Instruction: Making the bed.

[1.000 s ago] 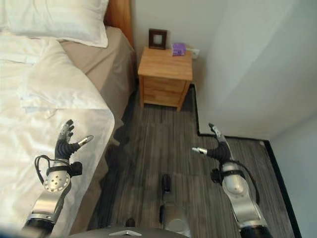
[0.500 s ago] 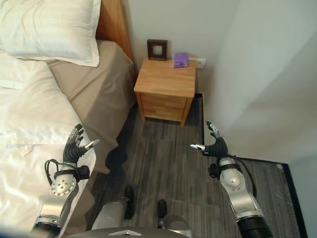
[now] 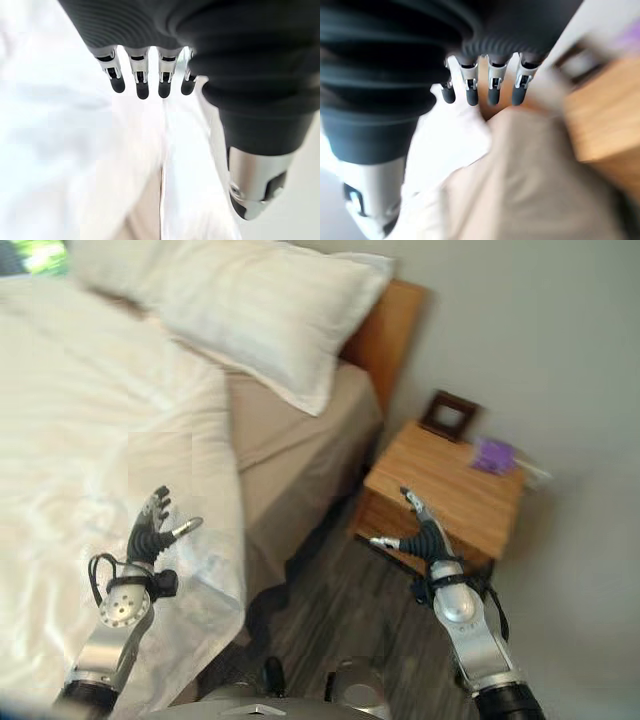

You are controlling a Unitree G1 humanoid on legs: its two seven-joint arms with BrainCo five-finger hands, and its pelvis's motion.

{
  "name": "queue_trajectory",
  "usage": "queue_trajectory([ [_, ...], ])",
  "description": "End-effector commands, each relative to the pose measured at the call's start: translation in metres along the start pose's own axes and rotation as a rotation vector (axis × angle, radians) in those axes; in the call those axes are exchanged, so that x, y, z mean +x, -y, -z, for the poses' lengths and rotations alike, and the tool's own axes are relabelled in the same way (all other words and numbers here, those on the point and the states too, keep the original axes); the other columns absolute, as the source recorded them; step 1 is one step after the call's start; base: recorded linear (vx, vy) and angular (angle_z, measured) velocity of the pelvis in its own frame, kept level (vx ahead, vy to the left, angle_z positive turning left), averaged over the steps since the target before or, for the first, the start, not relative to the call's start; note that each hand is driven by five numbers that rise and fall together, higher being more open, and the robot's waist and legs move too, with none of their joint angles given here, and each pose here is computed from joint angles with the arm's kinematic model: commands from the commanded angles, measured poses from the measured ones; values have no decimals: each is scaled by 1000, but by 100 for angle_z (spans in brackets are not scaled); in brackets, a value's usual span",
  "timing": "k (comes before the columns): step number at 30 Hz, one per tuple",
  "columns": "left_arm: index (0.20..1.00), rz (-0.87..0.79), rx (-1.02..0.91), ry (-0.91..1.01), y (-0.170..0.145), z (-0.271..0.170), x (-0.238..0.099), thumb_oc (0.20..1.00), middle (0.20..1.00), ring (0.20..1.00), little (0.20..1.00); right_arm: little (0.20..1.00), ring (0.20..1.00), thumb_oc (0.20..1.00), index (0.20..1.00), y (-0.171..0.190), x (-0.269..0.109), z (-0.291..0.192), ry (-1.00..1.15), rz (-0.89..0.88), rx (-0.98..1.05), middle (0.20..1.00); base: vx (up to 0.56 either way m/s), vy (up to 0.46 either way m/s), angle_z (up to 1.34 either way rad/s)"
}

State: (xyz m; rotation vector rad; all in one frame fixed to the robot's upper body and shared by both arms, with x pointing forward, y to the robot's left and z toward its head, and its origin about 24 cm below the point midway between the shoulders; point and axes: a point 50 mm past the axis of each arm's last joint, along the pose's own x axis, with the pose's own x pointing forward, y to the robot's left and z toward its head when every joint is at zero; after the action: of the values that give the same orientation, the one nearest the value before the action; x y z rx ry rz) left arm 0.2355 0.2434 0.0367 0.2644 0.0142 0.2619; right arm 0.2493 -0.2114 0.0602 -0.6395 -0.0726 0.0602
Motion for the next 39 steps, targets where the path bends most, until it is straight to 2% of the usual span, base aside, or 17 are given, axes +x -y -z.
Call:
queue_trajectory([
  [1, 1000, -53, 50, 128, -26, -22, 2, 1000, 1000, 1000, 1000, 1000, 1000, 1000, 1000, 14, 20, -33, 169, 51, -16, 1000, 267, -246, 142],
  [10, 1000, -132, 7, 159, -44, -29, 3, 1000, 1000, 1000, 1000, 1000, 1000, 1000, 1000, 17, 37, -70, 316, 52, -17, 1000, 242, -251, 91],
  [14, 1000, -211, 15, 111, -55, -18, 5, 1000, 1000, 1000, 1000, 1000, 1000, 1000, 1000, 19, 59, -93, 389, 117, -100, 1000, 148, -405, 105],
  [19, 1000, -290, -114, 37, -58, 0, -2, 1000, 1000, 1000, 1000, 1000, 1000, 1000, 1000, 15, 79, -141, 545, 171, -187, 1000, 133, -324, 18],
  [24, 1000, -240, -185, -24, -40, 10, -4, 1000, 1000, 1000, 1000, 1000, 1000, 1000, 1000, 15, 87, -142, 518, 236, -231, 1000, -29, -147, 68],
  [29, 1000, -215, -120, -111, -45, 29, -21, 1000, 1000, 1000, 1000, 1000, 1000, 1000, 1000, 11, 91, -142, 511, 247, -316, 1000, 35, -53, 108],
  [31, 1000, -217, -103, -83, -47, 25, -15, 1000, 1000, 1000, 1000, 1000, 1000, 1000, 1000, 12, 95, -138, 491, 255, -333, 1000, 86, -26, 41],
  [36, 1000, -200, -94, -82, -47, 25, -12, 1000, 1000, 1000, 1000, 1000, 1000, 1000, 1000, -6, 105, -144, 481, 158, -297, 1000, 78, -10, 29],
  [37, 1000, -200, -75, -94, -50, 27, -12, 1000, 1000, 1000, 1000, 1000, 1000, 1000, 1000, -14, 111, -145, 474, 99, -333, 1000, 63, -13, 12],
  [39, 1000, -198, -42, -116, -55, 31, -13, 1000, 1000, 1000, 1000, 1000, 1000, 1000, 1000, -11, 116, -150, 485, 98, -402, 1000, 25, -12, 23],
])
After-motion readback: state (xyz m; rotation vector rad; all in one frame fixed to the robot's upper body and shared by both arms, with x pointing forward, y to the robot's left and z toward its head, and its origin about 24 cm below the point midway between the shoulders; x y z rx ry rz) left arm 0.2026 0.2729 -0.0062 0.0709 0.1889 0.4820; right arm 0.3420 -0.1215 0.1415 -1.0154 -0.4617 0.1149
